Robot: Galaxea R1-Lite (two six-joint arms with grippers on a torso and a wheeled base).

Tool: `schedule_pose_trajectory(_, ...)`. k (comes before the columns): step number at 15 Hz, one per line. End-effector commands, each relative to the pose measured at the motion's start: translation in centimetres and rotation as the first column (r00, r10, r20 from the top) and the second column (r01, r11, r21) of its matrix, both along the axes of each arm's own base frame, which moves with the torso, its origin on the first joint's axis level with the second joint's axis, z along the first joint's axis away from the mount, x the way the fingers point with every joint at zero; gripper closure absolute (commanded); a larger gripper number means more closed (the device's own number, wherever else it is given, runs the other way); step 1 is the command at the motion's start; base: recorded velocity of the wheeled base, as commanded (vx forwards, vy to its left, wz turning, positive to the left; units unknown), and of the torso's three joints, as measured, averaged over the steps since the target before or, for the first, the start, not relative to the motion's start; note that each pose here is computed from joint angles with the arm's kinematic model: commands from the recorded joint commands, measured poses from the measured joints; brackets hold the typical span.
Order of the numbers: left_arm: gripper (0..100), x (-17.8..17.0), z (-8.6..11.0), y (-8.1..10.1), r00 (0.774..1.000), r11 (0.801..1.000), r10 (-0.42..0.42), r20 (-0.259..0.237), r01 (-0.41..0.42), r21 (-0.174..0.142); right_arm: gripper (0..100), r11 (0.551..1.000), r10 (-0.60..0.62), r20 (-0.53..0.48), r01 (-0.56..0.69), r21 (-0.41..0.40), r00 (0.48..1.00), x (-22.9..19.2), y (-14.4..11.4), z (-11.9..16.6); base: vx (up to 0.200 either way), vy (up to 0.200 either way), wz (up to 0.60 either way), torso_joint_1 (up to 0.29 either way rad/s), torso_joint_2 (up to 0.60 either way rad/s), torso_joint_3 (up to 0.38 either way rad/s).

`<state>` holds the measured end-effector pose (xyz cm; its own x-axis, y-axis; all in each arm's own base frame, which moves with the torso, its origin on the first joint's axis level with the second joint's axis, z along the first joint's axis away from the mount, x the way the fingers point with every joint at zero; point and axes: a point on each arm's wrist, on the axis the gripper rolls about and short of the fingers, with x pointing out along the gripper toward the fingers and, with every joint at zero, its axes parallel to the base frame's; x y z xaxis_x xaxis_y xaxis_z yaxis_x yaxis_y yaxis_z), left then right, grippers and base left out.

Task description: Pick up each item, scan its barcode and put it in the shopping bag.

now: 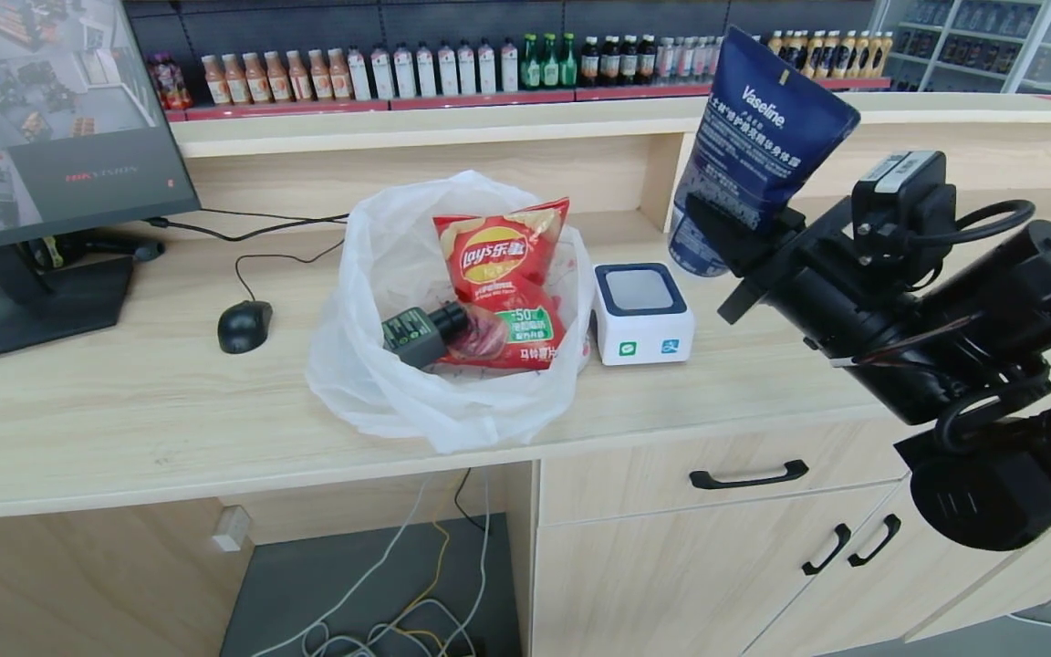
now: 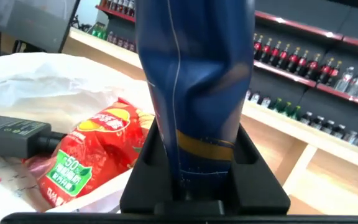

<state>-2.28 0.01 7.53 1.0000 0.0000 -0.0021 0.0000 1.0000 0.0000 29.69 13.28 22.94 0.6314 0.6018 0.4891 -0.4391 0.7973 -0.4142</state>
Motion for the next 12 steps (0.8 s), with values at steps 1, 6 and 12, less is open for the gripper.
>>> schedule_pose_trajectory(1, 0, 0.0, 0.0, 0.0, 1.000, 1.000, 0.000, 0.001, 0.000, 0.002, 100, 1.000, -0.008, -0.032, 0.008, 0.014, 0.999, -0.3, -0.1, -0.4, 0.000, 0.000, 0.00, 0.000, 0.00, 0.000)
schedule_pose_trajectory(6, 0, 0.0, 0.0, 0.0, 1.000, 1.000, 0.002, 0.001, -0.002, 0.000, 100, 0.962, -0.013, -0.186, 0.063, 0.265, 0.982, -2.4, 3.0, 0.0, 0.000, 0.000, 0.00, 0.000, 0.00, 0.000)
schedule_pose_trajectory(12, 0, 0.0, 0.0, 0.0, 1.000, 1.000, 0.000, 0.001, 0.000, 0.000, 100, 0.899, 0.005, -0.313, 0.133, 0.418, 0.950, -4.3, 7.4, -0.8, 0.000, 0.000, 0.00, 0.000, 0.00, 0.000)
